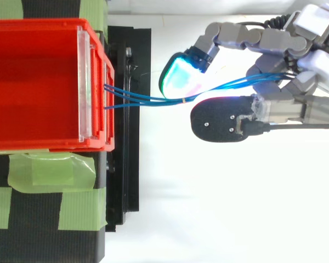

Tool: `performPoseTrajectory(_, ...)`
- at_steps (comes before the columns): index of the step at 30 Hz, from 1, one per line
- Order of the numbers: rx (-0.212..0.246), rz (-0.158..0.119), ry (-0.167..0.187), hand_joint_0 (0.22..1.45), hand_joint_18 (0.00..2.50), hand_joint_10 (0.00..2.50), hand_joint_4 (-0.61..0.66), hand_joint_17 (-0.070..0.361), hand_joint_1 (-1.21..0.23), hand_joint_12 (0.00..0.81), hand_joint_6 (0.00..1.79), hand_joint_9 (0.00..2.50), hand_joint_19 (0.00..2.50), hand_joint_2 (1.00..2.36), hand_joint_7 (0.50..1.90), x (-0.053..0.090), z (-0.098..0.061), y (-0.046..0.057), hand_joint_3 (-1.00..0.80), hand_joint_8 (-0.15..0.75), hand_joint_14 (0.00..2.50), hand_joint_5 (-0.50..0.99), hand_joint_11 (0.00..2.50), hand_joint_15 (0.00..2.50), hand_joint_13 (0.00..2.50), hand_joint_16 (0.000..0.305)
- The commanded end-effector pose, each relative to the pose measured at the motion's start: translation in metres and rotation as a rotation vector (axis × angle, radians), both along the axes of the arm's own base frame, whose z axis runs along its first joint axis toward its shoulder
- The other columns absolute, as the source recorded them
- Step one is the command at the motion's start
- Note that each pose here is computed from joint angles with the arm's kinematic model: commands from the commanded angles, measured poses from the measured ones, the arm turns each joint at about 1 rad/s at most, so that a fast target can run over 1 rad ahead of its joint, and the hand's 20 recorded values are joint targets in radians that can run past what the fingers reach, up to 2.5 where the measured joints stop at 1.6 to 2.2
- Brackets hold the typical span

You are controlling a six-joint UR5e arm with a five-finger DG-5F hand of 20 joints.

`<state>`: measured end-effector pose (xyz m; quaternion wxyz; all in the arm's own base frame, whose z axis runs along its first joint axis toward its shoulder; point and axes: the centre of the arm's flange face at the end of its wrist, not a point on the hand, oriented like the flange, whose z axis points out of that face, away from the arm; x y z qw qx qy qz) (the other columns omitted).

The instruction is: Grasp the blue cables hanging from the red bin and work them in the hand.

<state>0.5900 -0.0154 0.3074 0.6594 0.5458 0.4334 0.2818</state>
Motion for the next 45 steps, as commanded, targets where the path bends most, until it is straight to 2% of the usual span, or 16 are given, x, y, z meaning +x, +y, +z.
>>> performPoseTrajectory(1, -0.001, 0.003, 0.005, 0.99, 2.50, 2.50, 0.25, 0.178, -0.62, 0.712, 0.01, 1.78, 0.65, 1.02, 1.26, 0.000, 0.000, 0.002, -0.51, 0.535, 2.50, 0.26, 2.50, 1.97, 2.02, 0.237)
performPoseTrajectory(5, 0.001, 0.005, 0.014, 1.00, 2.50, 2.50, 0.24, 0.178, -0.63, 0.712, 0.00, 1.78, 0.65, 1.02, 1.27, -0.002, -0.001, 0.002, -0.52, 0.535, 2.50, 0.26, 2.50, 1.97, 2.02, 0.237)
performPoseTrajectory(13, 0.013, 0.013, 0.007, 1.00, 2.50, 2.50, 0.25, 0.178, -0.64, 0.712, 0.00, 1.78, 0.65, 1.02, 1.28, -0.002, -0.001, 0.006, -0.57, 0.535, 2.50, 0.26, 2.50, 1.97, 2.02, 0.237)
performPoseTrajectory(19, 0.014, 0.022, 0.006, 0.99, 2.50, 2.50, 0.26, 0.178, -0.65, 0.712, 0.00, 1.78, 0.65, 1.02, 1.35, -0.001, -0.001, 0.009, -0.61, 0.535, 2.50, 0.25, 2.50, 1.97, 2.02, 0.237)
performPoseTrajectory(23, 0.015, 0.027, 0.000, 0.98, 2.50, 2.50, 0.27, 0.178, -0.66, 0.712, 0.12, 1.78, 0.65, 1.02, 1.32, 0.000, 0.003, 0.010, -0.62, 0.535, 2.50, 0.21, 2.50, 1.97, 2.02, 0.237)
performPoseTrajectory(27, 0.017, 0.031, -0.006, 0.96, 2.50, 2.50, 0.30, 0.178, -0.66, 0.712, 0.42, 1.78, 0.65, 1.02, 1.21, 0.003, 0.008, 0.011, -0.63, 0.535, 2.50, 0.14, 2.50, 1.97, 2.02, 0.237)
performPoseTrajectory(29, 0.018, 0.031, -0.007, 0.95, 2.50, 2.50, 0.30, 0.178, -0.66, 0.712, 0.51, 1.78, 0.65, 1.01, 1.17, 0.004, 0.010, 0.012, -0.68, 0.535, 2.50, 0.13, 2.50, 1.97, 2.02, 0.237)
performPoseTrajectory(35, 0.016, 0.034, -0.003, 0.93, 2.50, 2.50, 0.30, 0.178, -0.66, 0.712, 0.54, 1.78, 0.65, 1.01, 1.18, 0.004, 0.010, 0.014, -0.73, 0.535, 2.50, 0.16, 2.50, 1.97, 2.02, 0.237)
performPoseTrajectory(45, 0.015, 0.039, 0.002, 0.95, 2.50, 2.50, 0.29, 0.178, -0.65, 0.712, 0.49, 1.78, 0.65, 1.02, 1.20, 0.004, 0.008, 0.016, -0.57, 0.535, 2.50, 0.18, 2.50, 1.97, 2.02, 0.237)
